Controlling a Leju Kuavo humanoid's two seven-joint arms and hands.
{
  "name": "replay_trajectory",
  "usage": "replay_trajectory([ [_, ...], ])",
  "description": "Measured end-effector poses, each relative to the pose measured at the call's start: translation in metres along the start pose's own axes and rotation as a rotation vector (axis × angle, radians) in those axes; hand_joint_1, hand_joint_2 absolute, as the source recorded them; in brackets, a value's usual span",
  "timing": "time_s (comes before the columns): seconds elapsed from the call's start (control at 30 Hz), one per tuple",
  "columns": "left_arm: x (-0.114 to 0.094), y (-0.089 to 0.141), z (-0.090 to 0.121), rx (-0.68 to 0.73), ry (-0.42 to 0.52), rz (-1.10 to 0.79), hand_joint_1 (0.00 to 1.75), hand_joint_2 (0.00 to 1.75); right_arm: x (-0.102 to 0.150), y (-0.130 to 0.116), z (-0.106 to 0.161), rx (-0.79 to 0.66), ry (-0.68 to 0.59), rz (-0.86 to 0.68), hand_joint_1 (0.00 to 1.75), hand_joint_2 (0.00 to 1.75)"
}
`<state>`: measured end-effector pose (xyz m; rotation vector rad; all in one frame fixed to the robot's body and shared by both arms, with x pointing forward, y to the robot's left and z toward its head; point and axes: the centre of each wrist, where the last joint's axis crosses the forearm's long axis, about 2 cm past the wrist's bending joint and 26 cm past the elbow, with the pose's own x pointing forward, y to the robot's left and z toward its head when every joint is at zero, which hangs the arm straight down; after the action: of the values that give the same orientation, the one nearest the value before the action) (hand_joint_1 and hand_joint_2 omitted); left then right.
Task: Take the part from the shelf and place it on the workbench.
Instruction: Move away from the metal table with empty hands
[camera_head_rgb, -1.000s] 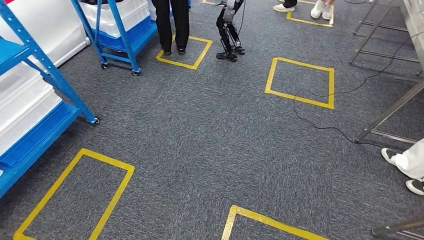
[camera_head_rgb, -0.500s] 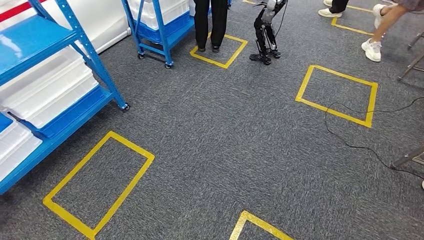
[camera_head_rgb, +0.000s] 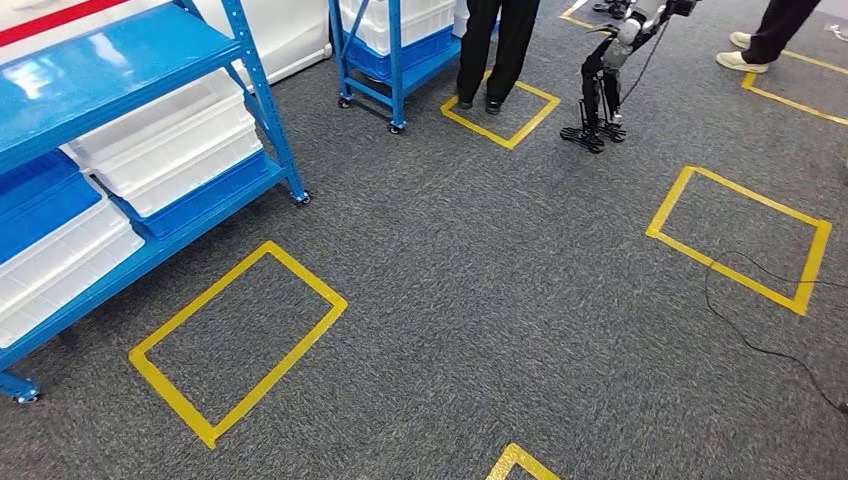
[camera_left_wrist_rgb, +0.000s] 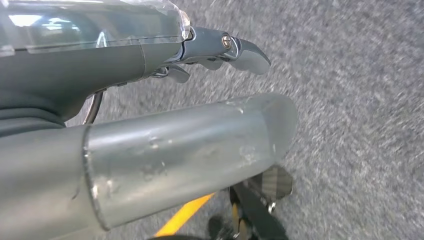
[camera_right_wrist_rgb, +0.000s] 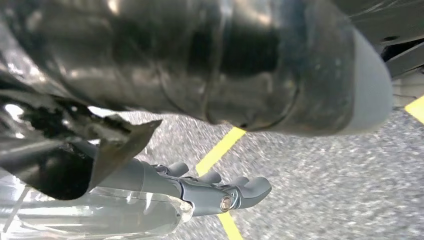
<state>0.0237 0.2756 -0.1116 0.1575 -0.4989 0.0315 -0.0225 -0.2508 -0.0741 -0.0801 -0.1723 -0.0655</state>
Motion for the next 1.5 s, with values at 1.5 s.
replay_trajectory([
  [1.5,0.0019,0.0032,-0.0018,0.002,-0.01,0.013,0.0,0.0,0.0002,0.0017,-0.0001,0.01,-0.007,0.021,0.0,0.0],
])
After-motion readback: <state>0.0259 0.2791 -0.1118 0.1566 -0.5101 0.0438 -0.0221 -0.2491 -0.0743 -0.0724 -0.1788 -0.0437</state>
